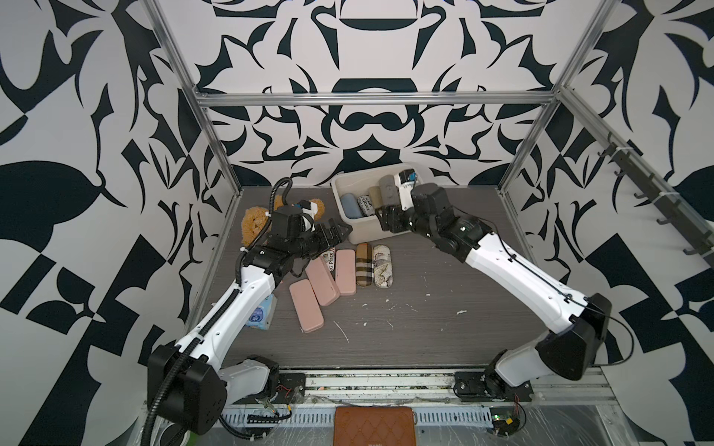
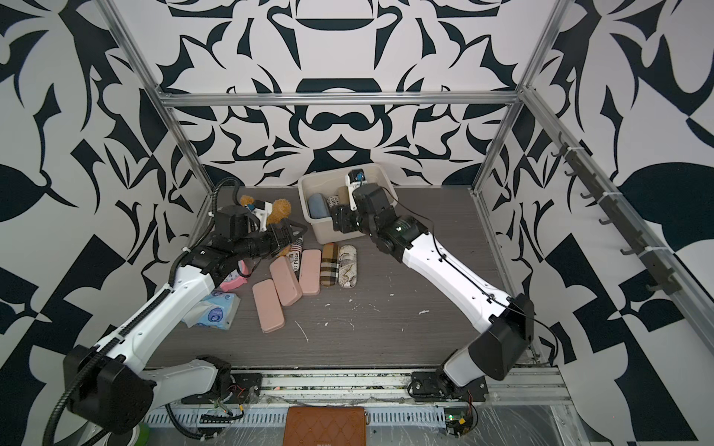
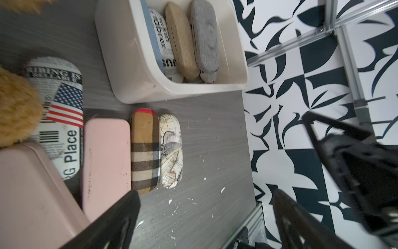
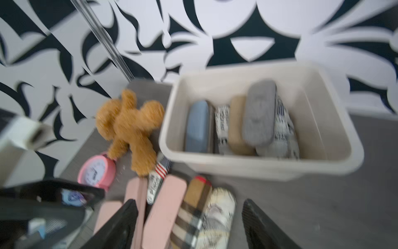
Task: Put the glasses cases into the storage boxes
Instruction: Pick up the glasses case at the center of the board.
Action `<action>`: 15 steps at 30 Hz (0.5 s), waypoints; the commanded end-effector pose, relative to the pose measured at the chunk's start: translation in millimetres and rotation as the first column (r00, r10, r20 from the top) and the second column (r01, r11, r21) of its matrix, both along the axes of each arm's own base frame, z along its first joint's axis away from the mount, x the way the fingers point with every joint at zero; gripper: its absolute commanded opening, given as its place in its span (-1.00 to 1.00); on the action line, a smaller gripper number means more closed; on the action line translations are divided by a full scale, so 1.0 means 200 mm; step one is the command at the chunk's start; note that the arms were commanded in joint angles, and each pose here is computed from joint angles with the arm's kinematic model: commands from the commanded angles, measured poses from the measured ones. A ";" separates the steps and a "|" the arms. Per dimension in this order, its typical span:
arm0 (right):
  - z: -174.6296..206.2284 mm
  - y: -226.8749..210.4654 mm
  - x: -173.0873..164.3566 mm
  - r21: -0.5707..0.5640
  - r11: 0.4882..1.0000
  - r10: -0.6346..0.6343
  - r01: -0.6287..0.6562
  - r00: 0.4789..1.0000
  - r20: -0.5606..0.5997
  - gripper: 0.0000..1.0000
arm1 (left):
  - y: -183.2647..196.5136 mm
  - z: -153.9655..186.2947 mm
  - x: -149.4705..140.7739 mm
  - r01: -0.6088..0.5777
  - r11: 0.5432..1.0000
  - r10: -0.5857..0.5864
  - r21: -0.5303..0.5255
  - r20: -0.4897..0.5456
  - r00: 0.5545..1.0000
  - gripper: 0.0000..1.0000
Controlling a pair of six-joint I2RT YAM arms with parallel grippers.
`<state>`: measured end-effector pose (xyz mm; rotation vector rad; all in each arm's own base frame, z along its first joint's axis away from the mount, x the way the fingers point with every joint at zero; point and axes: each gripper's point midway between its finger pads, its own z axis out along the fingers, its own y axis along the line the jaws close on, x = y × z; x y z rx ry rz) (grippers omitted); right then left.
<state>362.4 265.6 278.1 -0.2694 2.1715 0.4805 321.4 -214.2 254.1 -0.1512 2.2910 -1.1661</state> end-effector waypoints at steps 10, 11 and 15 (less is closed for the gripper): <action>-0.99 0.04 -0.16 -0.123 0.992 -0.049 -0.003 0.909 -0.415 0.56 | -0.06 0.08 -0.04 0.066 0.997 -0.065 -0.034 0.023 0.998 0.98; -1.00 0.05 -0.14 -0.131 0.991 -0.046 -0.009 0.908 -0.416 0.58 | -0.06 0.07 -0.05 0.067 0.997 -0.067 -0.033 0.017 0.998 0.99; -1.02 0.09 -0.07 -0.140 0.990 -0.048 -0.009 0.918 -0.394 0.59 | -0.07 0.08 -0.05 0.080 0.996 -0.079 -0.041 0.016 0.997 0.98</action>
